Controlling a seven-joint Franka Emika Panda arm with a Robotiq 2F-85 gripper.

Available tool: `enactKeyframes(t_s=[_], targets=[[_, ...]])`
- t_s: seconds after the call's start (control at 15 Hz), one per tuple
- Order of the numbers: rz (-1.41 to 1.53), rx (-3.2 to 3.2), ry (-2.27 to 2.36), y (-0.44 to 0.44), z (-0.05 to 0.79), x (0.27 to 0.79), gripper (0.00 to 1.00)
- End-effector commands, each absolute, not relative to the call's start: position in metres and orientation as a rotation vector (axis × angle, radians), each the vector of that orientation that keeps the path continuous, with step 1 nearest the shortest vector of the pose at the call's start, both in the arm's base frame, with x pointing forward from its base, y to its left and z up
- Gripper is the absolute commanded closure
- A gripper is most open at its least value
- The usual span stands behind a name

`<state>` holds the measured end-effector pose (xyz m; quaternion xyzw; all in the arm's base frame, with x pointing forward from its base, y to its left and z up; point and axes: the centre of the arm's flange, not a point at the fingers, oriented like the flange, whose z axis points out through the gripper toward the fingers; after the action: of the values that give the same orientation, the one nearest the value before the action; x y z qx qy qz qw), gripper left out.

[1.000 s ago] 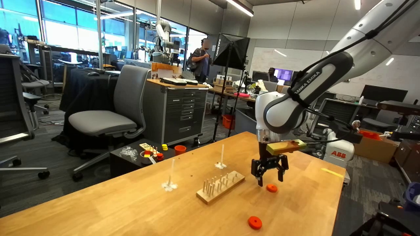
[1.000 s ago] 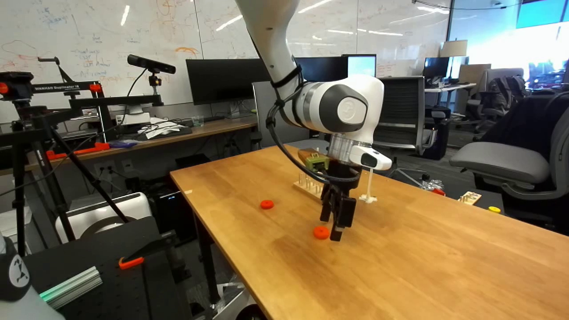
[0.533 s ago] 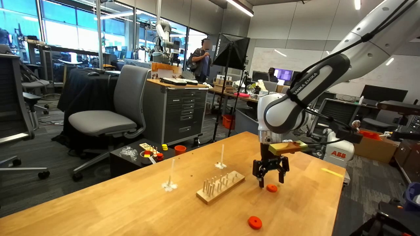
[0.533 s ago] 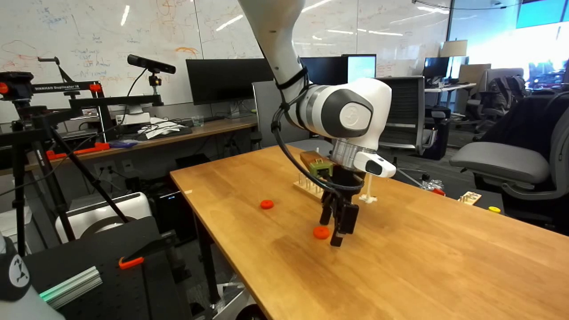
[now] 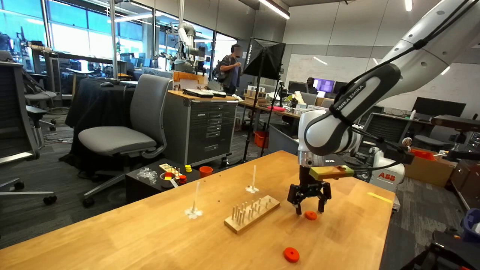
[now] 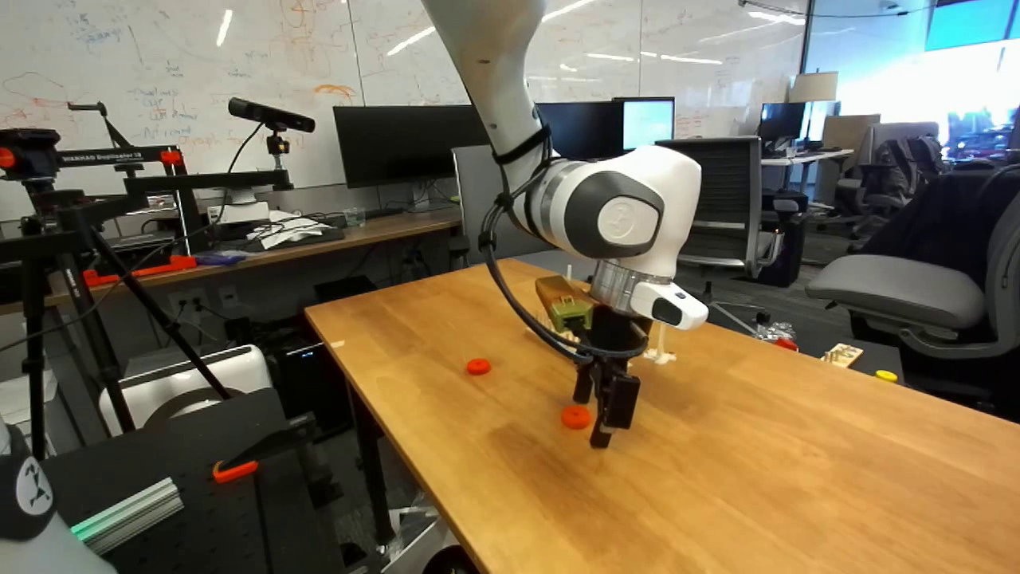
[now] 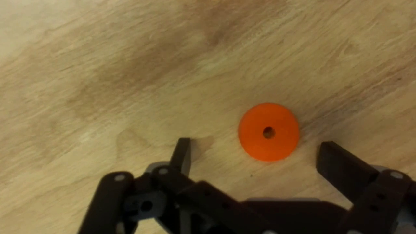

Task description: Attach one of the orange disks to the wooden rack

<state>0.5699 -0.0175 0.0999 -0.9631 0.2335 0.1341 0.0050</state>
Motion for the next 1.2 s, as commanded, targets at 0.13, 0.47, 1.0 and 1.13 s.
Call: enactKeyframes(t_s=[0.13,0.47,1.0,1.13], targets=[[0.271,-2.985,0.675,-0.012,0.1,0.537,0.0],[0.148,-2.993,0.623,-0.006,0.103,0.518,0.0],[-0.024,-3.009,0.558,0.005,0.112,0.502,0.41],[-0.052,-3.006,0.558,0.007,0.115,0.505,0.58]])
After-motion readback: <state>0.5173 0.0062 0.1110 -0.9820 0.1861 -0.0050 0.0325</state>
